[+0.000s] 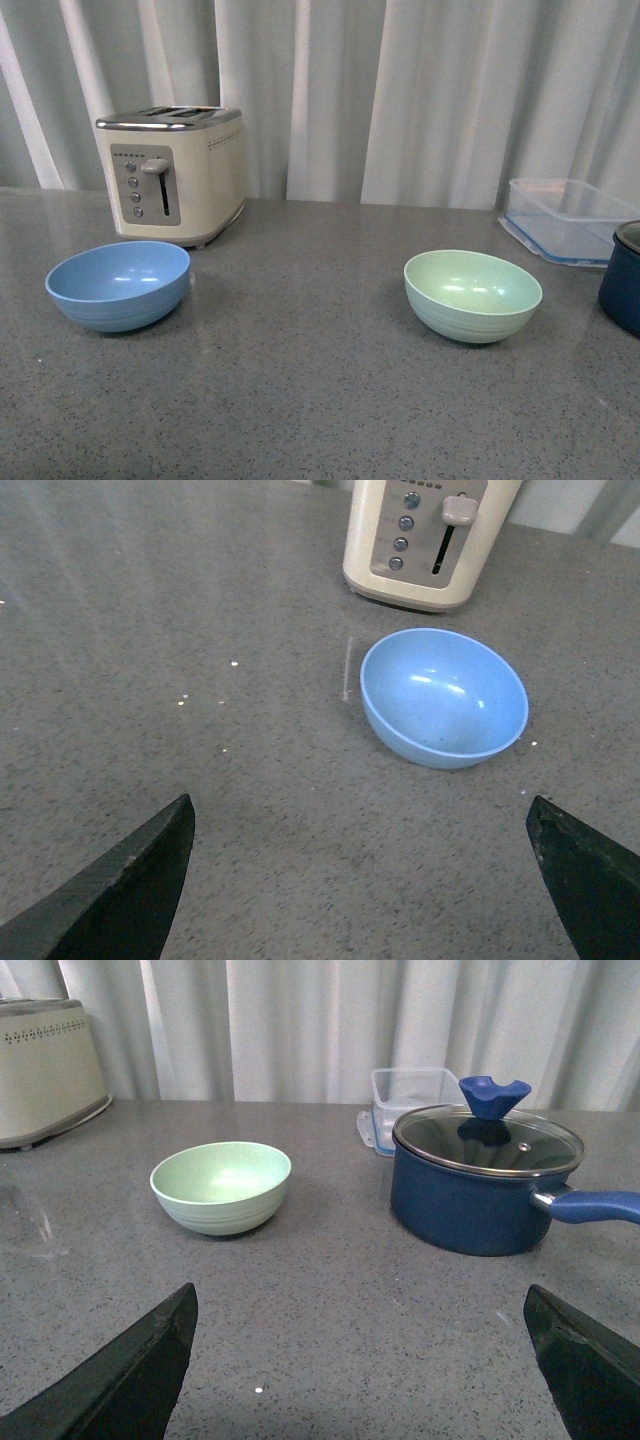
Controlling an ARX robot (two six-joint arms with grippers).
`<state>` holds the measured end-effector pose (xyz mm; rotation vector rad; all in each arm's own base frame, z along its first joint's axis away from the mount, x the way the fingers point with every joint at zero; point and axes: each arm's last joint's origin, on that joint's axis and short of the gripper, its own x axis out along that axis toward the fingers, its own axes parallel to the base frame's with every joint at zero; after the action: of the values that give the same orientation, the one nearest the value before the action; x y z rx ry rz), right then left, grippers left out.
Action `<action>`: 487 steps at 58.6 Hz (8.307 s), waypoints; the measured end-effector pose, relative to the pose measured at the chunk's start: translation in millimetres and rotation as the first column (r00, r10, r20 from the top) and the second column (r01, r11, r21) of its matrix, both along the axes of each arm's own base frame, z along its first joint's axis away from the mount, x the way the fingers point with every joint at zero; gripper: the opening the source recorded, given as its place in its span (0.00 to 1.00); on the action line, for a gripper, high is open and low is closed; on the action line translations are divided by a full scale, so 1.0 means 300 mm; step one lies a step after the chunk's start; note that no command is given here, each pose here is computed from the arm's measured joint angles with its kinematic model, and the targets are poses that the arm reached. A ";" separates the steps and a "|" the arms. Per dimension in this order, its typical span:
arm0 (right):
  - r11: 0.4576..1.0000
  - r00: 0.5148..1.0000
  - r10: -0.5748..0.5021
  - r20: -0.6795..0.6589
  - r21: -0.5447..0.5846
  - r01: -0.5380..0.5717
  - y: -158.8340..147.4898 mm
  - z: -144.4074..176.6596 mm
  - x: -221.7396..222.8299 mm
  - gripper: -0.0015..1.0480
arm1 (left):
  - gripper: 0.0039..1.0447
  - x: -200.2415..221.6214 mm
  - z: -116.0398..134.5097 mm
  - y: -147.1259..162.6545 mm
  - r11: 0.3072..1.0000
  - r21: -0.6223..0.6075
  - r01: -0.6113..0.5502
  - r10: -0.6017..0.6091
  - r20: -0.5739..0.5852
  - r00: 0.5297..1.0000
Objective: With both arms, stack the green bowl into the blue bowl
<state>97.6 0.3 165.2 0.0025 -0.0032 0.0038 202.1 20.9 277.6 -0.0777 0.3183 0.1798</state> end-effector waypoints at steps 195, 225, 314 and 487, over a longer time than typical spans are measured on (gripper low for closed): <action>1.000 1.000 0.000 0.000 0.000 0.000 0.000 0.000 0.000 0.90 | 0.03 0.843 -0.199 -0.602 0.967 -0.196 0.161 -0.241 -0.514 0.823; 1.000 1.000 0.000 0.000 0.000 0.000 0.000 0.000 0.000 0.90 | 0.69 0.835 -0.173 -0.589 0.958 -0.228 0.174 -0.269 -0.501 0.822; 1.000 1.000 0.000 0.000 0.000 0.000 0.000 0.000 0.000 0.90 | 0.03 -0.097 -0.307 -0.070 0.982 0.095 0.161 -0.182 0.299 0.937; 0.996 0.719 0.074 -0.691 0.082 -0.024 0.127 0.180 0.879 0.90 | 0.94 -0.352 -0.357 -0.070 0.982 0.102 0.161 -0.186 0.322 0.928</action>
<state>361.3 38.4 219.1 0.0728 0.7638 0.0565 96.6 -0.1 170.4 -0.0052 -0.0177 0.0003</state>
